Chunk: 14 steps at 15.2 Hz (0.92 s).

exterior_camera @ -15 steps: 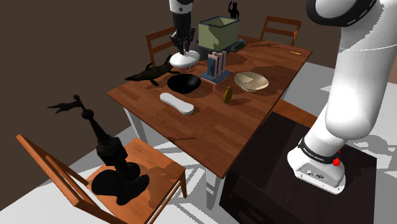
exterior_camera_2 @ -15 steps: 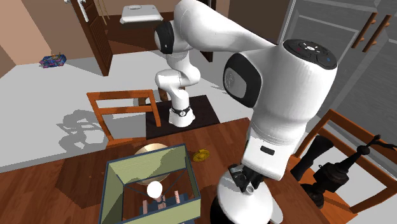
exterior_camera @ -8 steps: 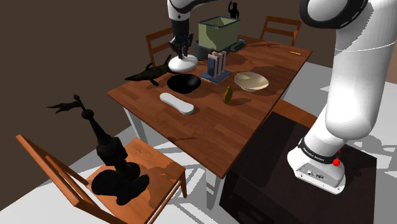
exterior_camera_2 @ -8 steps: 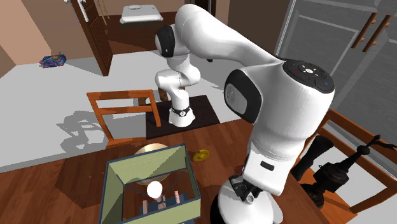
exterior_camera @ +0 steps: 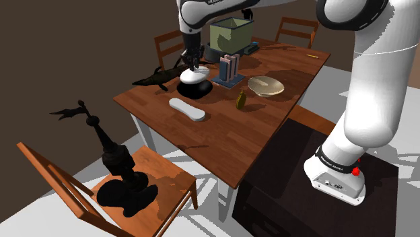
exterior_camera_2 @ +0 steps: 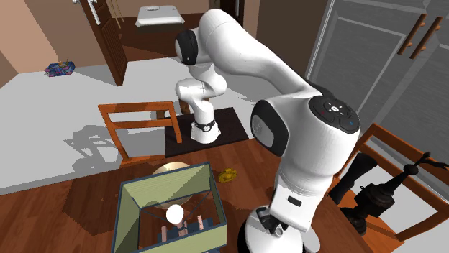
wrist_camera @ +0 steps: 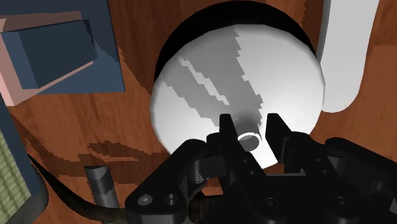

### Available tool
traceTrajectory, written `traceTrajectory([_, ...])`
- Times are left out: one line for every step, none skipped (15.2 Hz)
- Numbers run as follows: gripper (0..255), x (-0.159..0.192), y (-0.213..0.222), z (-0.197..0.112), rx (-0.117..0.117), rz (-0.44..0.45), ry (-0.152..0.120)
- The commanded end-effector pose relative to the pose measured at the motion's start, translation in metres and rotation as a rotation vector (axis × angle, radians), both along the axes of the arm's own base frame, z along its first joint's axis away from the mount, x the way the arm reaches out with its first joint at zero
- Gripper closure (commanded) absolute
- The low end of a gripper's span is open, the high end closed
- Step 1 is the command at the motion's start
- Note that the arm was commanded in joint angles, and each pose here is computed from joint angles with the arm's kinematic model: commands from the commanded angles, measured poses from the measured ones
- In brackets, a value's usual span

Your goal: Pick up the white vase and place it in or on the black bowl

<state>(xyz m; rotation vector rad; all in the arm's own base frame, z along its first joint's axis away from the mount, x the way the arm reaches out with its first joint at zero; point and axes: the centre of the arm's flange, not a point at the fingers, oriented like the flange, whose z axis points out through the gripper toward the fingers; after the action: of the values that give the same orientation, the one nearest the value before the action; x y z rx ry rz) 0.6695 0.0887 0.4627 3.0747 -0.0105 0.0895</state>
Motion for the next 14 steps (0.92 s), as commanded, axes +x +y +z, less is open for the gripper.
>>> traceTrajectory([255,0.001,0.001,-0.010,0.000,0.000,-0.001])
traceTrajectory([255,0.001,0.001,-0.015,0.000,0.000,-0.001])
traceTrajectory([255,0.001,0.001,-0.021,0.000,0.000,-0.001])
traceTrajectory([255,0.001,0.001,-0.026,0.000,0.000,-0.001])
traceTrajectory([255,0.001,0.001,-0.031,0.000,0.000,-0.001])
traceTrajectory([255,0.001,0.001,-0.036,0.000,0.000,-0.001])
traceTrajectory([255,0.001,0.001,-0.042,0.000,0.000,-0.001])
traceTrajectory([255,0.001,0.001,-0.042,0.000,0.000,-0.001])
traceTrajectory([255,0.001,0.001,-0.042,0.000,0.000,-0.001])
traceTrajectory([255,0.001,0.001,-0.042,0.000,0.000,-0.001])
traceTrajectory([255,0.001,0.001,-0.042,0.000,0.000,-0.001])
traceTrajectory([255,0.001,0.001,-0.042,0.000,0.000,-0.001])
traceTrajectory([255,0.001,0.001,-0.042,0.000,0.000,-0.001])
traceTrajectory([255,0.001,0.001,-0.042,0.000,0.000,-0.001])
